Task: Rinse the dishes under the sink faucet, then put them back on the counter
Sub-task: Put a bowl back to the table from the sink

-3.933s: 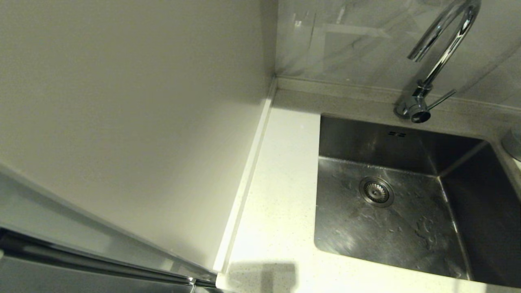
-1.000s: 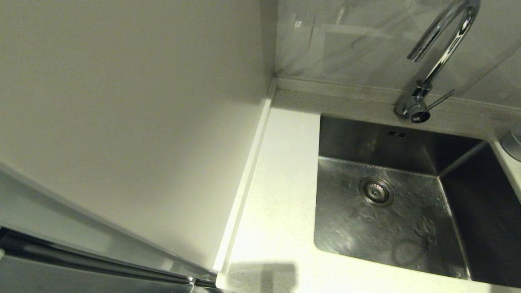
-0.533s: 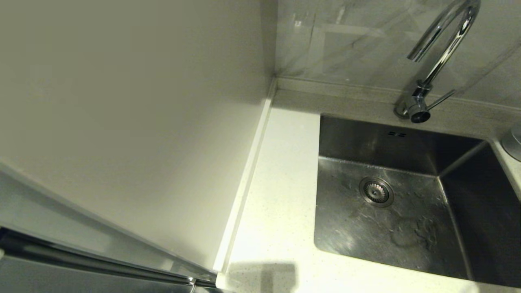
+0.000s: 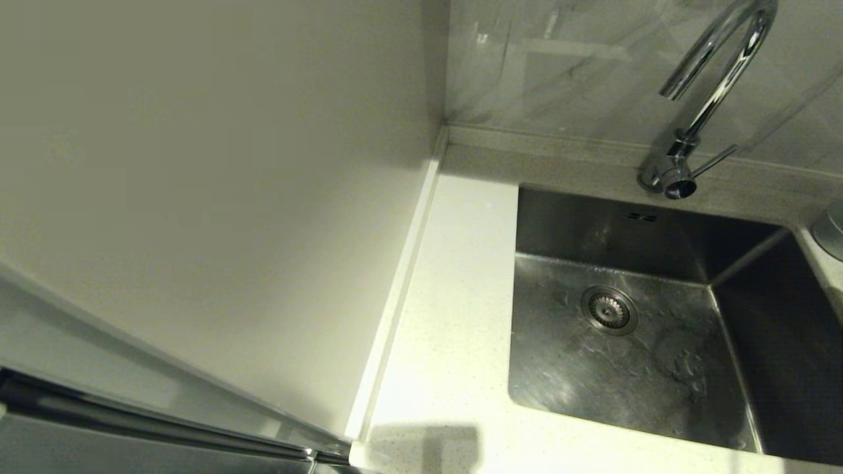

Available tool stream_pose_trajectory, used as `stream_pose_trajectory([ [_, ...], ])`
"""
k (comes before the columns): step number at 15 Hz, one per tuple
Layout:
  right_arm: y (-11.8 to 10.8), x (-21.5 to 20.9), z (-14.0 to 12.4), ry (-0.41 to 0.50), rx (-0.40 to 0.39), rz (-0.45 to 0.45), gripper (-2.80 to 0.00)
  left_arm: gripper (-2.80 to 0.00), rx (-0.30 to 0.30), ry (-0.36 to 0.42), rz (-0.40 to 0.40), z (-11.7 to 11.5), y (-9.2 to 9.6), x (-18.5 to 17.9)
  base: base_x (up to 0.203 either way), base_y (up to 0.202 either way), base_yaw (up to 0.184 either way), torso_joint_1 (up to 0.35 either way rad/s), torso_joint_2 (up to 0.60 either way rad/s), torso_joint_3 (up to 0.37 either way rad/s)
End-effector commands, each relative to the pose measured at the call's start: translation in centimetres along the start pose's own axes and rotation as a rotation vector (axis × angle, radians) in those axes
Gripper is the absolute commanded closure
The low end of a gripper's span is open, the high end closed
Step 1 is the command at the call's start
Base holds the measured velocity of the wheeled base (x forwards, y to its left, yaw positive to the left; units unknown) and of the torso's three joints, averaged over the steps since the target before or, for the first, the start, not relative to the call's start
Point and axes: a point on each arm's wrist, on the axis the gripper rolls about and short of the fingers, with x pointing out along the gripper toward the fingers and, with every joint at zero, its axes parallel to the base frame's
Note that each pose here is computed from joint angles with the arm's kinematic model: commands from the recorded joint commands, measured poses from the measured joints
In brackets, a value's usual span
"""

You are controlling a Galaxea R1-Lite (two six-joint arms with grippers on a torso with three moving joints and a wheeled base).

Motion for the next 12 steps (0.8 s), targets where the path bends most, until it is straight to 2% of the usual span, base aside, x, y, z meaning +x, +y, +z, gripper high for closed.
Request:
stream_pose_trajectory([
  [1,-0.2,3.6,1.6,0.047,-0.001,-0.010,0.00,0.00,0.000,0.003,0.000,-0.1,0.0,0.0,0.000,0.000,0.000,0.000,0.00,0.000],
  [7,-1.3,7.2,2.7,0.124,0.034,-0.018,0.00,0.00,0.000,0.003,0.000,-0.1,0.0,0.0,0.000,0.000,0.000,0.000,0.00,0.000],
  [12,-2.1,8.3,4.3,0.102,0.058,-0.022,0.00,0.00,0.000,0.003,0.000,-0.1,0.0,0.0,0.000,0.000,0.000,0.000,0.00,0.000],
])
